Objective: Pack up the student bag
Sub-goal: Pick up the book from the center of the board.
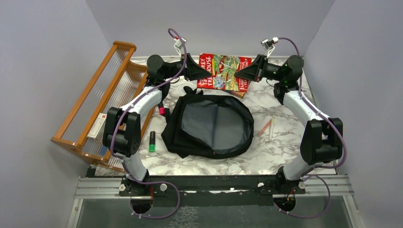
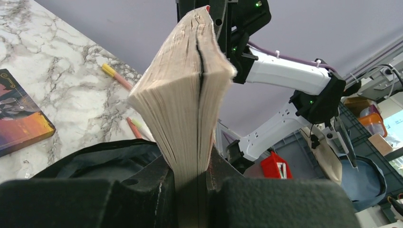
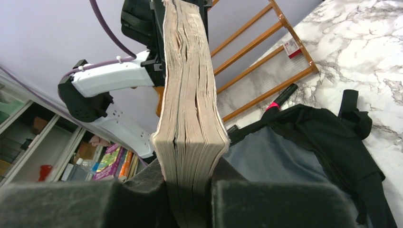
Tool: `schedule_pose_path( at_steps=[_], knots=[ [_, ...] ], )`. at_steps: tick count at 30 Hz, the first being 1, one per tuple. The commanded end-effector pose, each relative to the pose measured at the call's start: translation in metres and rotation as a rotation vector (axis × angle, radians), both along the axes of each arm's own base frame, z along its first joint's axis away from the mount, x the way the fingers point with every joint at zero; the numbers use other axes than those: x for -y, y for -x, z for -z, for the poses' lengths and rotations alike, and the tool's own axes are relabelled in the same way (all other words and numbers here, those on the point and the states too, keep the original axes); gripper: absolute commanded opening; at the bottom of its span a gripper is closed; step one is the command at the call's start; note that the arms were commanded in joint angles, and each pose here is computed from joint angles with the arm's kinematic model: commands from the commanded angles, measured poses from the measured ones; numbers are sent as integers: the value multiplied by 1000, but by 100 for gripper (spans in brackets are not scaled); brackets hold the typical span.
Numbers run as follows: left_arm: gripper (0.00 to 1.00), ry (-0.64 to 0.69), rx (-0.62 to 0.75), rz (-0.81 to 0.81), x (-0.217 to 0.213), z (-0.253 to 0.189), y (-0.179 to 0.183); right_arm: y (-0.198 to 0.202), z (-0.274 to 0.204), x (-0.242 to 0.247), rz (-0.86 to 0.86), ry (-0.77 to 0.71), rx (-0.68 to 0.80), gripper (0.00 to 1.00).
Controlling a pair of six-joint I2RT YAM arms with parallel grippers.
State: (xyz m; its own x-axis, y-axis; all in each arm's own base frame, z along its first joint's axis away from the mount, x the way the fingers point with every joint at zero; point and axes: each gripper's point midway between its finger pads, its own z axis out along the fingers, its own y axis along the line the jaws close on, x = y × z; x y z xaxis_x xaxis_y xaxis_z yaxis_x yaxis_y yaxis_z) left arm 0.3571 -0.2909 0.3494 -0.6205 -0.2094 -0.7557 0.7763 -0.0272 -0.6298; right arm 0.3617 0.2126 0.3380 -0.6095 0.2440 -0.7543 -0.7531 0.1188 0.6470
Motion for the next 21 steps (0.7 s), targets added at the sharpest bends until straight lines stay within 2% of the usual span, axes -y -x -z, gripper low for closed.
schedule_pose_path(
  at_steps=[1,6,11,14,18,21],
  knots=[
    [3,46,62,-69,-5,-17,-13,2,-9,2,13,-7,9,2],
    [24,30,-2,-163,-25,3,-32,-1,-14,4,70,-8,13,1],
    [55,-13,-11,-243,-41,12,-40,-15,-15,12,204,44,12,0],
    [69,-37,-5,-287,-47,13,-43,-24,-15,19,284,74,2,0],
    [80,-98,2,-343,-53,19,-48,-32,-12,29,380,99,-16,1],
    [83,-170,11,-415,-60,23,-58,-41,-6,43,494,130,-38,1]
  ],
)
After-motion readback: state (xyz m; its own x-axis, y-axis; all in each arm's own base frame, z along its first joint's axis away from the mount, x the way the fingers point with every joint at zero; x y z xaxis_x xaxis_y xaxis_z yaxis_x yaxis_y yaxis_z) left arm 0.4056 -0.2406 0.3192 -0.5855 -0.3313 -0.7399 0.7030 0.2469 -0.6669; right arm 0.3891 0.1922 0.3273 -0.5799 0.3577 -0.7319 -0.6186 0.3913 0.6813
